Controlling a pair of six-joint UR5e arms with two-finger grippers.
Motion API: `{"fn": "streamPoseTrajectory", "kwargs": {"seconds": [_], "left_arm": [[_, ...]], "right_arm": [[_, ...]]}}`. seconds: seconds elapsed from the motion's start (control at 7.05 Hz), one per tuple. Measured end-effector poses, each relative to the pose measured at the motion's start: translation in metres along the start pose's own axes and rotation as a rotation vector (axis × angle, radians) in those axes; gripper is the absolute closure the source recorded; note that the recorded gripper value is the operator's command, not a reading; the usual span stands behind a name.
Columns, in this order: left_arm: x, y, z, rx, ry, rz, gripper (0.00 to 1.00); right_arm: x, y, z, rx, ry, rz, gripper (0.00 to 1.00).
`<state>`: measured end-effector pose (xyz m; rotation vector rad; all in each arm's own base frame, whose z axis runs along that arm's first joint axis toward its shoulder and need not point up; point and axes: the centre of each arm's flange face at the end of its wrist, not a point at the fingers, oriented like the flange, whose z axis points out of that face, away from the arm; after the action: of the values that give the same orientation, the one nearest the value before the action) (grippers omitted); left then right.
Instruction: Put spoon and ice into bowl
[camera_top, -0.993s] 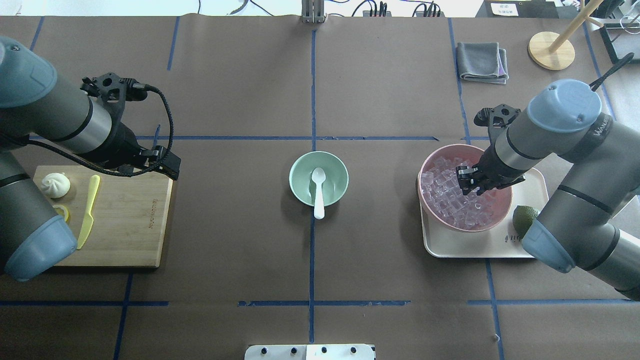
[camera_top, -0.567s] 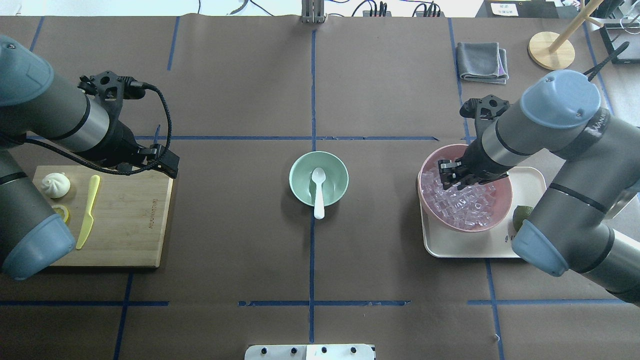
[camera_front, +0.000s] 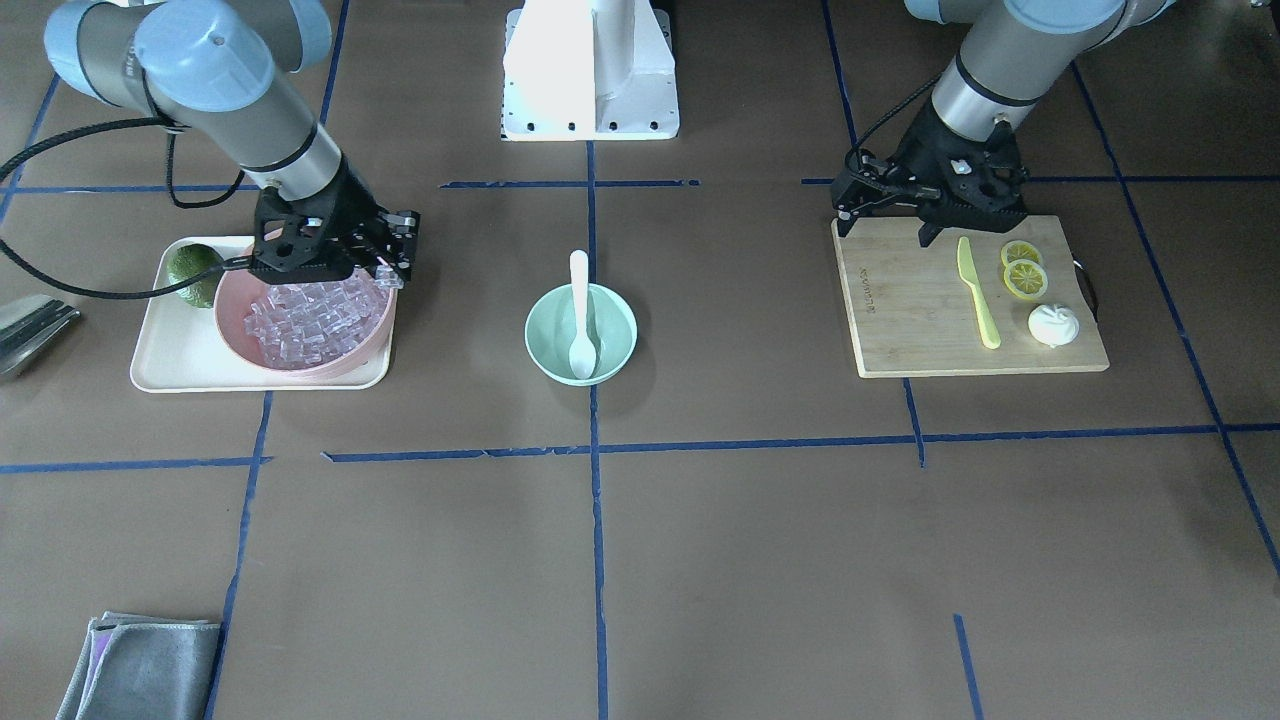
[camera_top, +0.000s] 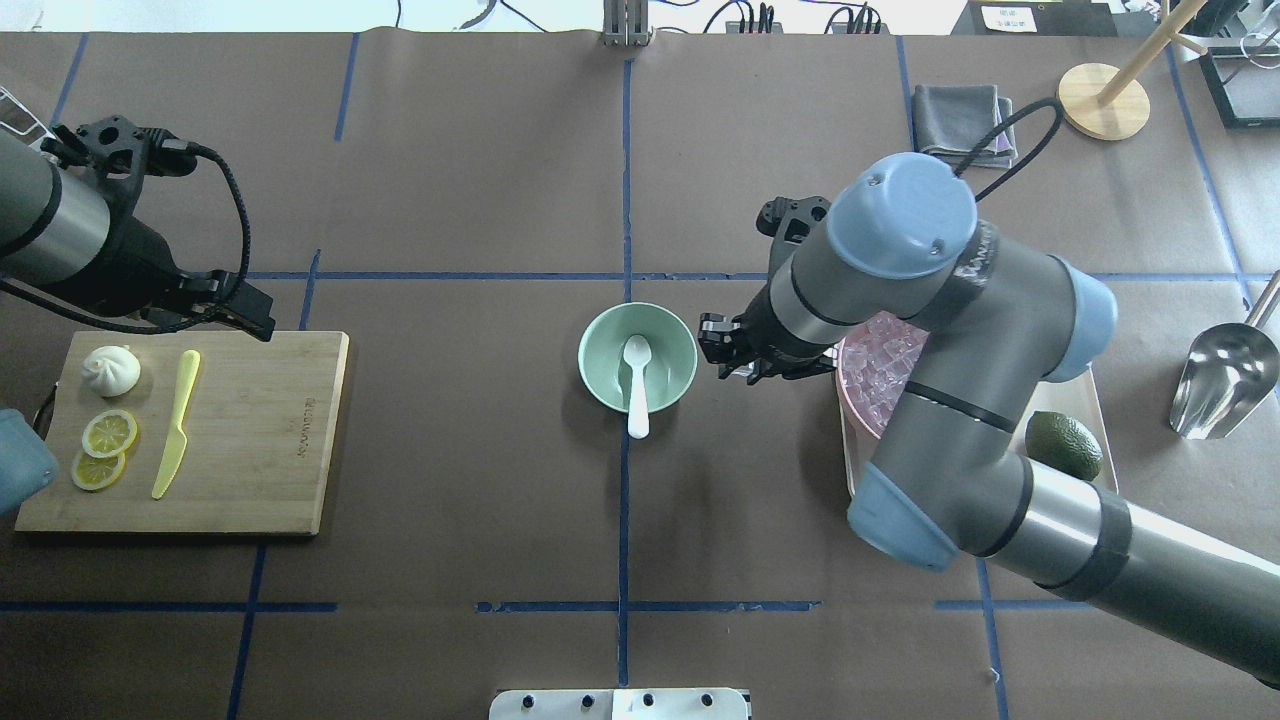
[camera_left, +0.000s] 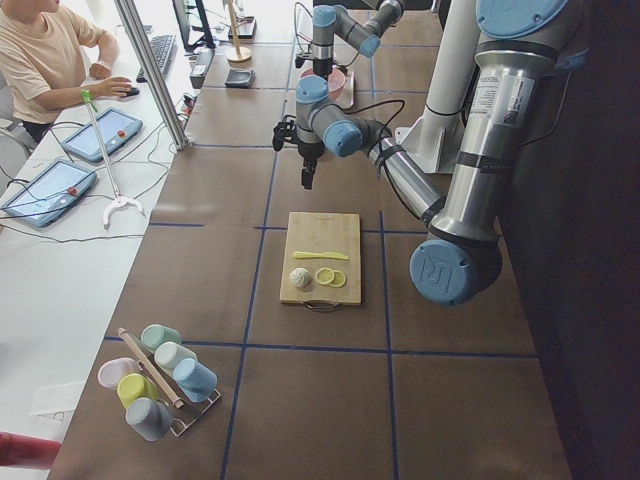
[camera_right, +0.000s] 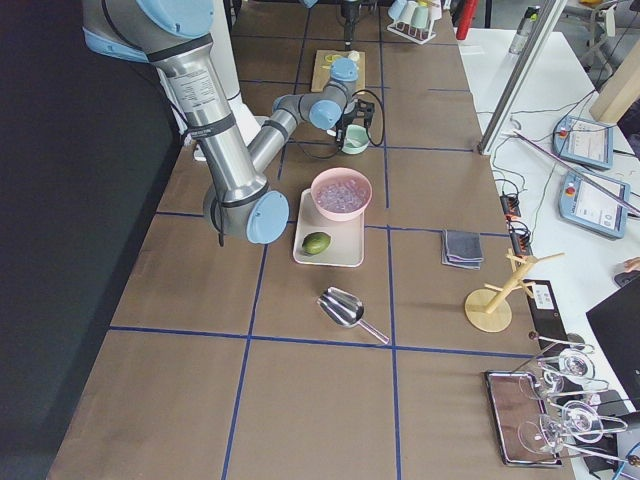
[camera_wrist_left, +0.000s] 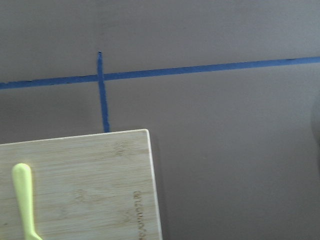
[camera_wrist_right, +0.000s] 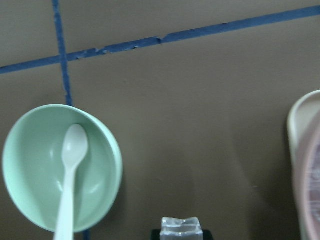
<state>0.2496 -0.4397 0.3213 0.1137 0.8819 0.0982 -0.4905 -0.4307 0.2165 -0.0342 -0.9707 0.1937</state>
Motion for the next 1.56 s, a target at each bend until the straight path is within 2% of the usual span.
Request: {"fn": "streamPoseTrajectory", "kwargs": {"seconds": [0.14,0.28,0.43,0.57,0.99,1.13,1.28,1.56], "left_arm": [[-0.010,0.001,-0.002,-0.002,-0.004,0.004,0.01],[-0.014,0.002,-0.003,-0.002,-0.006,0.005,0.01],[-0.016,0.002,-0.003,-0.002,-0.007,0.006,0.01],[-0.016,0.002,-0.004,-0.002,-0.007,0.006,0.01],[-0.016,0.002,-0.004,0.000,-0.007,0.006,0.01],[-0.018,0.001,-0.006,0.003,-0.009,0.003,0.01],[-0.030,0.001,-0.009,0.004,-0.016,0.010,0.01],[-0.106,0.010,-0.021,-0.010,-0.058,0.096,0.01]], "right_arm": [[-0.030,0.001,0.016,0.022,-0.017,0.032,0.99],[-0.053,-0.003,0.035,0.037,-0.041,0.062,0.93],[-0.064,-0.005,0.047,0.042,-0.056,0.076,0.40],[-0.067,-0.005,0.052,0.043,-0.063,0.078,0.01],[-0.066,-0.003,0.056,0.040,-0.062,0.076,0.01],[-0.060,-0.006,0.047,0.043,-0.071,0.078,0.01],[-0.037,-0.013,0.027,0.044,-0.081,0.089,0.01],[0.051,-0.048,-0.030,0.027,-0.081,0.126,0.01]]}}
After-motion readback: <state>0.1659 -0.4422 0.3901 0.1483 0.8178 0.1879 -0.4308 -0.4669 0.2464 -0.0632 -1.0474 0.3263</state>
